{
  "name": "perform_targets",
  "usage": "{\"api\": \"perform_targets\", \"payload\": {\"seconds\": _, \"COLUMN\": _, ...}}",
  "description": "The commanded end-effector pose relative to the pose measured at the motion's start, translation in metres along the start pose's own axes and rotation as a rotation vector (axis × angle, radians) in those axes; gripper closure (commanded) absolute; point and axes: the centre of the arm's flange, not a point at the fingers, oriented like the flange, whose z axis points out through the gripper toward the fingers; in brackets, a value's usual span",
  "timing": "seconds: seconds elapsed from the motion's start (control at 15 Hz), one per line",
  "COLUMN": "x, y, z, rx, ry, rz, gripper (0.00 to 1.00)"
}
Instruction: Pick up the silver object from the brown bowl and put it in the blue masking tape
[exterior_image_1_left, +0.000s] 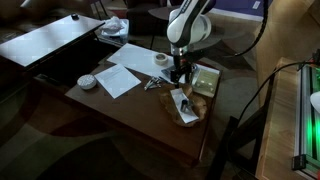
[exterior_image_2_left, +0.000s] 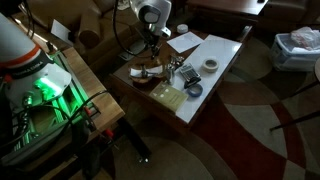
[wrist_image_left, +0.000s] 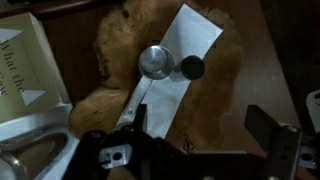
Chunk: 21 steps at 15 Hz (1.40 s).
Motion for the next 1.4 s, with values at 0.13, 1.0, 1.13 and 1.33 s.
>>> {"api": "perform_targets", "payload": {"seconds": 0.13, "x": -0.069, "y": -0.010, "z": 0.042, "rx": -0.100, "ry": 0.193, "rz": -0.136, "gripper": 0.00}}
{"api": "perform_targets", "payload": {"seconds": 1.0, "x": -0.083, "y": -0.027, "z": 0.074, "rx": -0.152, "ry": 0.230, "rz": -0.271, "gripper": 0.00}}
{"api": "perform_targets", "payload": {"seconds": 1.13, "x": -0.073, "y": -0.027, "z": 0.073, "rx": -0.152, "ry": 0.210, "rz": -0.282, "gripper": 0.00}}
{"api": "perform_targets", "payload": {"seconds": 1.33, "x": -0.053, "y": -0.030, "z": 0.073, "rx": -0.143, "ry": 0.173, "rz": -0.309, "gripper": 0.00}}
